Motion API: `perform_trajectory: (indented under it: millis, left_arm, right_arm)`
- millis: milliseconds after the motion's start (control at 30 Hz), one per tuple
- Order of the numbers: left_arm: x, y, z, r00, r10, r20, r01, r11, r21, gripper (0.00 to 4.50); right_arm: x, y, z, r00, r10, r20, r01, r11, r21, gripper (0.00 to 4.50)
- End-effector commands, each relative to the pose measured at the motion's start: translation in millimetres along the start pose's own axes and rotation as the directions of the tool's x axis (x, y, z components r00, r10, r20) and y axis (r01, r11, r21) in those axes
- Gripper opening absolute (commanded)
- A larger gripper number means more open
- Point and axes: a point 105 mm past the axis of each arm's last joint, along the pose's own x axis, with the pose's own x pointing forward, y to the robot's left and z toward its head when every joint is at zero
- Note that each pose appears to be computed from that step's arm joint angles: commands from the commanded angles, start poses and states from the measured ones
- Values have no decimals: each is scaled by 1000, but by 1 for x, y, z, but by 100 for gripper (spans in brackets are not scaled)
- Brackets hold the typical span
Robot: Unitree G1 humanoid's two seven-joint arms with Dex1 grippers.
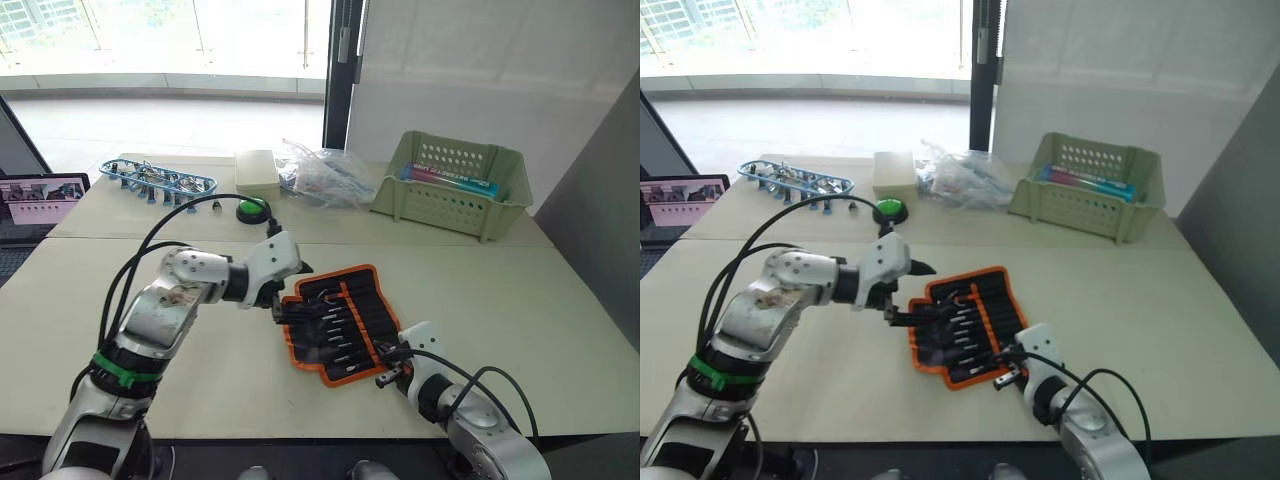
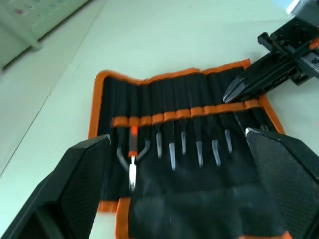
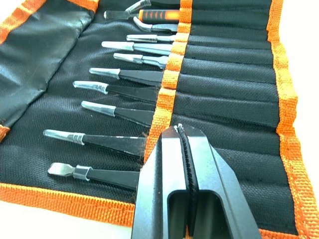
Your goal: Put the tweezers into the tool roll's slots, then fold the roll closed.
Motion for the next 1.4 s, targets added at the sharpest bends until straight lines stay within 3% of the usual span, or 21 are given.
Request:
perform_trajectory:
  millis: [33, 133, 233, 333, 433, 500, 700, 800, 967, 1267, 1300, 1400]
  left_arm:
    - [-42, -5, 3, 985, 84, 149, -87, 996, 15, 449]
    - [-65, -15, -15, 980, 119, 157, -115, 993, -31, 449]
    - [-97, -31, -48, 986, 134, 98, -130, 990, -45, 449]
    - [-111, -43, -62, 990, 123, 76, -117, 990, -76, 449]
    - [-117, -46, -67, 989, 131, 74, -124, 988, -87, 450]
    - [-117, -45, -67, 987, 141, 76, -134, 987, -89, 450]
    - [-112, -45, -65, 982, 169, 85, -162, 983, -86, 450]
    - [-110, -44, -64, 980, 177, 86, -170, 982, -85, 450]
    - [-109, -39, -62, 977, 192, 89, -185, 979, -84, 450]
    - [-102, -33, -60, 973, 211, 91, -205, 976, -70, 450]
    - [-102, -33, -60, 973, 211, 90, -206, 976, -67, 450]
    - [-101, -32, -62, 973, 215, 80, -210, 975, -66, 450]
  right_arm:
    - [-7, 3, -44, 985, 23, -171, -16, 999, 42, 0]
    - [-10, 3, -37, 990, 39, -136, -37, 999, 17, 0]
    - [-17, 19, 2, 992, 120, 42, -117, 992, -56, 0]
    - [-29, 36, 25, 968, 214, 134, -192, 968, -162, 0]
    - [-38, 54, 32, 937, 321, 135, -280, 925, -256, 85]
    - [-33, 71, 38, 906, 403, 126, -323, 853, -411, 153]
    - [-8, 91, 47, 891, 433, 136, -263, 736, -624, 366]
    - [5, 102, 42, 887, 449, 107, -255, 670, -697, 448]
    - [22, 106, 36, 904, 422, 70, -199, 560, -804, 448]
    - [47, 110, 50, 941, 308, 142, -84, 617, -782, 448]
    - [48, 109, 51, 942, 304, 144, -82, 623, -778, 394]
    - [48, 108, 51, 942, 305, 142, -87, 628, -773, 302]
